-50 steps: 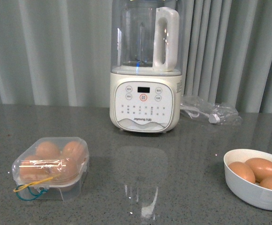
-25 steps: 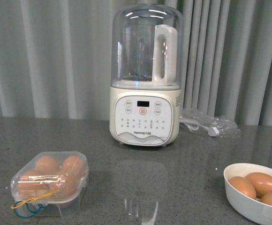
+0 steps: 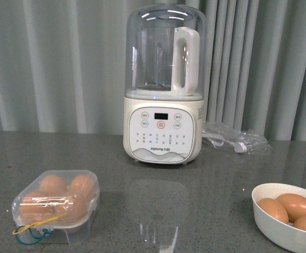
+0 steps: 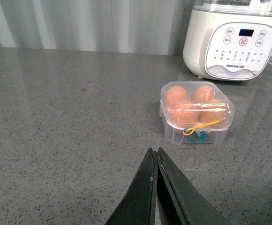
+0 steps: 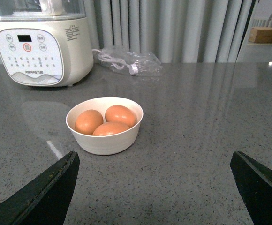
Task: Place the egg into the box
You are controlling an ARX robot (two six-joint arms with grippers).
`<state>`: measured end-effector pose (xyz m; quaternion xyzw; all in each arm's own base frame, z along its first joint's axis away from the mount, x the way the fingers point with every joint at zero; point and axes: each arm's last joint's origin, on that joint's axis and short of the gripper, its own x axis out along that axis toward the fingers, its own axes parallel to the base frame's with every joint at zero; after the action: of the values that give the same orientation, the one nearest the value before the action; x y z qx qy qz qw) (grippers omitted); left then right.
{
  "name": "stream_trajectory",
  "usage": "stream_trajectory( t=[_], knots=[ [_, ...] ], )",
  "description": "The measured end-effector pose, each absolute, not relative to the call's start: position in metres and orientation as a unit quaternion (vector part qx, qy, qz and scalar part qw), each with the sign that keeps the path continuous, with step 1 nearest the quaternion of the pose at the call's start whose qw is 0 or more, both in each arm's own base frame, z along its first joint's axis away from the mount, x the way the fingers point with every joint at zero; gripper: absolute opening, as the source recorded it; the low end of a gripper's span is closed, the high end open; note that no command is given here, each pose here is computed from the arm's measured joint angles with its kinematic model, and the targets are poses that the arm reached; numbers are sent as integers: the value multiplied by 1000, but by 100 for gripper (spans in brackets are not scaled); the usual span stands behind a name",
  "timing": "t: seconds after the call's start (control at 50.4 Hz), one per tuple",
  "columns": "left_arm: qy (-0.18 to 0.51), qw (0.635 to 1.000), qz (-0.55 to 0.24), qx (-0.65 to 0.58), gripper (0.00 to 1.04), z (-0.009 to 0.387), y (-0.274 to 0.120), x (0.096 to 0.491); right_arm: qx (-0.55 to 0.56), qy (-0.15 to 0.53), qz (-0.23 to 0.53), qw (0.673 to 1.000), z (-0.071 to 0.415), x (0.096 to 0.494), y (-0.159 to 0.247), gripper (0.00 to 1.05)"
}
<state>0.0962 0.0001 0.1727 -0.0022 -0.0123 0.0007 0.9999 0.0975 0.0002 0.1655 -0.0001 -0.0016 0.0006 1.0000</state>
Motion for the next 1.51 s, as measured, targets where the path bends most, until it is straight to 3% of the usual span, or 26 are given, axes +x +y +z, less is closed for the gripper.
stream_trajectory(
  t=[0.079,0.119,0.377,0.457,0.655,1.509],
  knots=[
    [-12,1000,1,-2,4,173,0,96,0,-2,1,1000,166,98,0,98],
    [-12,1000,1,-2,9,173,0,96,0,-2,1,1000,166,98,0,98],
    [-12,1000,1,-2,49,173,0,96,0,-2,1,1000,166,98,0,98],
    [-12,1000,1,-2,68,173,0,96,0,-2,1,1000,166,98,0,98],
    [-12,1000,1,-2,100,173,0,96,0,-2,1,1000,166,98,0,98],
    [-12,1000,1,-2,98,173,0,96,0,-2,1,1000,166,98,0,98]
  ],
)
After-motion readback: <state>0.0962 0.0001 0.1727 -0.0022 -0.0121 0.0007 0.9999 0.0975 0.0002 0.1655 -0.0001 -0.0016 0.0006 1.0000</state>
